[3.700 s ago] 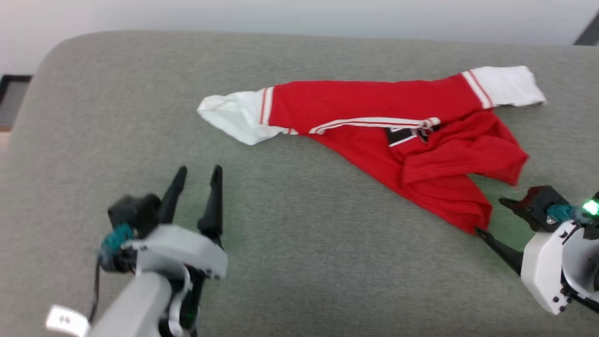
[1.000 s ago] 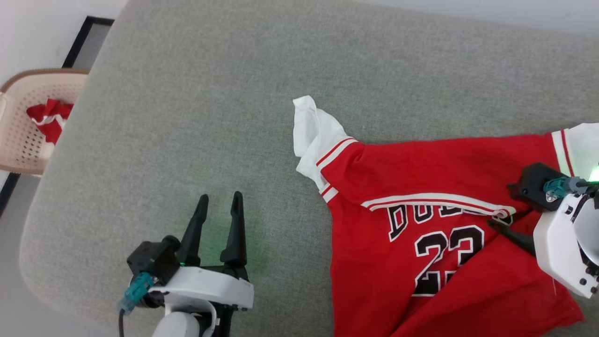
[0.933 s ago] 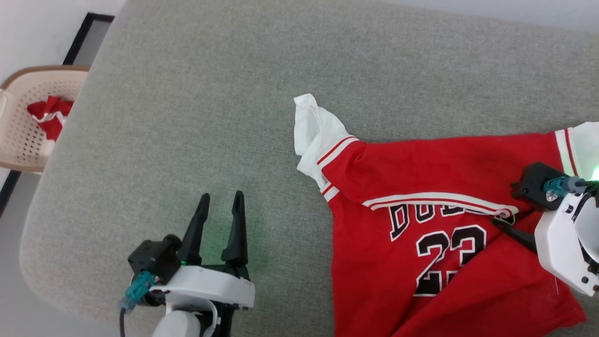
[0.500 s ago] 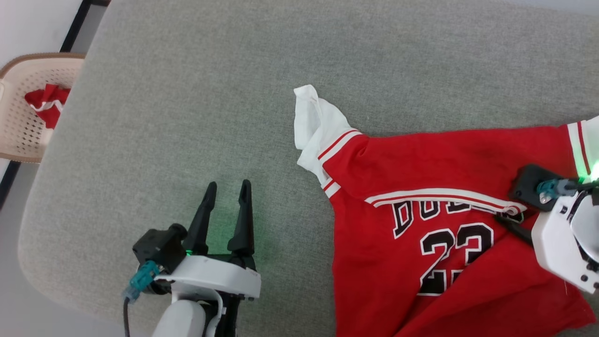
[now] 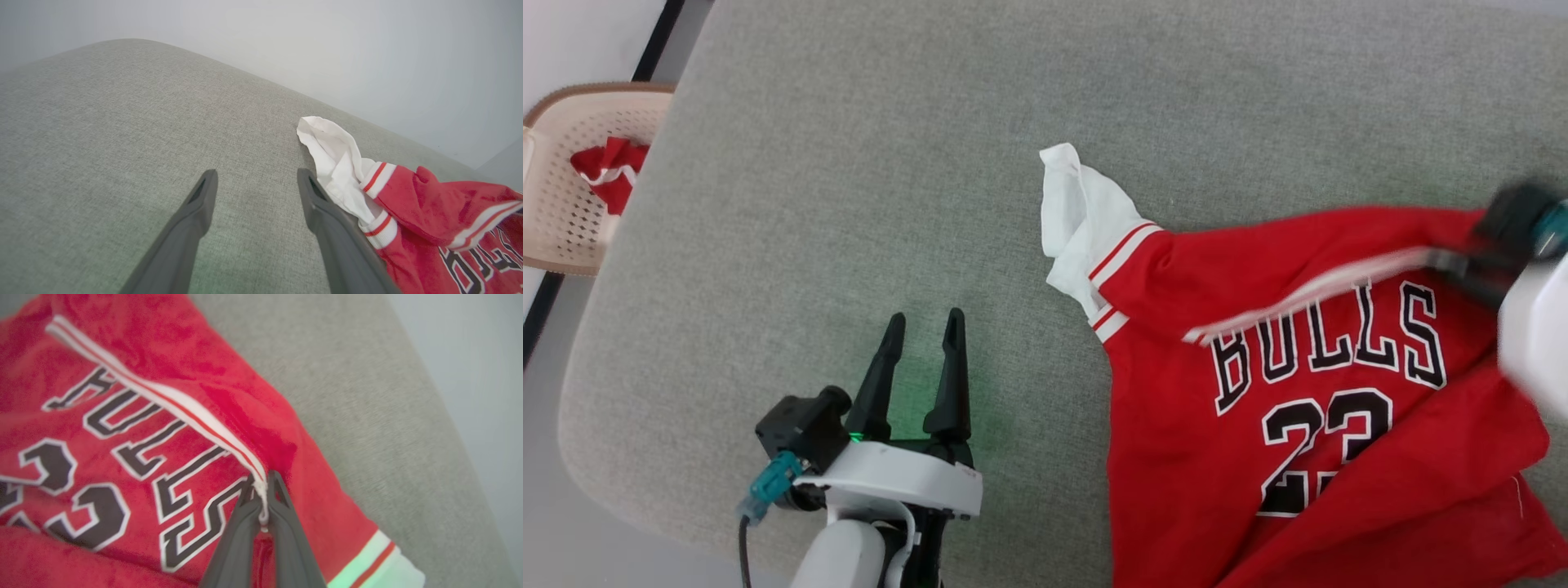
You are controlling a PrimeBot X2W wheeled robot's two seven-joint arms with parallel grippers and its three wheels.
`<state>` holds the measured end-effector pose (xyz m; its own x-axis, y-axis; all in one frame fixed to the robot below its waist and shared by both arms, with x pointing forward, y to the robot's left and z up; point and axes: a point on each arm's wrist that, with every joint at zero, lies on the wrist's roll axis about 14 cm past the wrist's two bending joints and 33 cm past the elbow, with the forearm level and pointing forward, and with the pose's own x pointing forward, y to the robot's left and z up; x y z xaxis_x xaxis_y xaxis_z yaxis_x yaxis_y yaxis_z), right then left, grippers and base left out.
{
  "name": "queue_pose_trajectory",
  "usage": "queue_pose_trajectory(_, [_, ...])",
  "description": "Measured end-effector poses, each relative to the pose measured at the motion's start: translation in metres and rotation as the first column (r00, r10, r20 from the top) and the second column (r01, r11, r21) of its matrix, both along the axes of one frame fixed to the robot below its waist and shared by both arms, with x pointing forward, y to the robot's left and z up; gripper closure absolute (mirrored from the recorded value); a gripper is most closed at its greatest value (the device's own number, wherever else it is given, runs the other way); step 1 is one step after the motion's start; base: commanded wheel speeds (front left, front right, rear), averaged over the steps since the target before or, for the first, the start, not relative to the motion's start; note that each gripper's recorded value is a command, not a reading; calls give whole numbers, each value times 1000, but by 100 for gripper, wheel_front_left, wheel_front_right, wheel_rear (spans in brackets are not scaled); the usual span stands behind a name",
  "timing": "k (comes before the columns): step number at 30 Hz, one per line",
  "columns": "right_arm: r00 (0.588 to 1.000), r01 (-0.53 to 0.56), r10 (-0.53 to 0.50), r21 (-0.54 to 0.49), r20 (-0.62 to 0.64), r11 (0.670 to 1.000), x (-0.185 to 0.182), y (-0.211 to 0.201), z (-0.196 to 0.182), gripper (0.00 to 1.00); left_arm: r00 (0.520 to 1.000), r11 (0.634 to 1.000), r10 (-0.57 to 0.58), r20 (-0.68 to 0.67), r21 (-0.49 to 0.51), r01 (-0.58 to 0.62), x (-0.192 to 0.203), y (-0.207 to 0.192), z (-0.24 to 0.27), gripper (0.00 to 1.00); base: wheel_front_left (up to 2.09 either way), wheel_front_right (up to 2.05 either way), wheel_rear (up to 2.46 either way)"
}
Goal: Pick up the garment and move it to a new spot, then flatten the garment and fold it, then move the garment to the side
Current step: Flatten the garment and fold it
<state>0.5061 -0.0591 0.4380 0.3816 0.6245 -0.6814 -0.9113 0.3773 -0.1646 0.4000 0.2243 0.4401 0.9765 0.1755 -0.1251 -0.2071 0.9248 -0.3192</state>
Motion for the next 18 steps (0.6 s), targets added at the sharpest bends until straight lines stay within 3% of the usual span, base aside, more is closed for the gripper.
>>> queue_pose_trajectory(7, [982,187,-191,143,8,972,67,3,19,100,1000,1000,-8,-8,-12,8,5,-3,-5,0,0,0,0])
queue_pose_trajectory(18, [904,420,-428,146,28,896,161,1,-6,100,1000,999,-18,-12,-29,17,16,-6,-7,0,0,0,0])
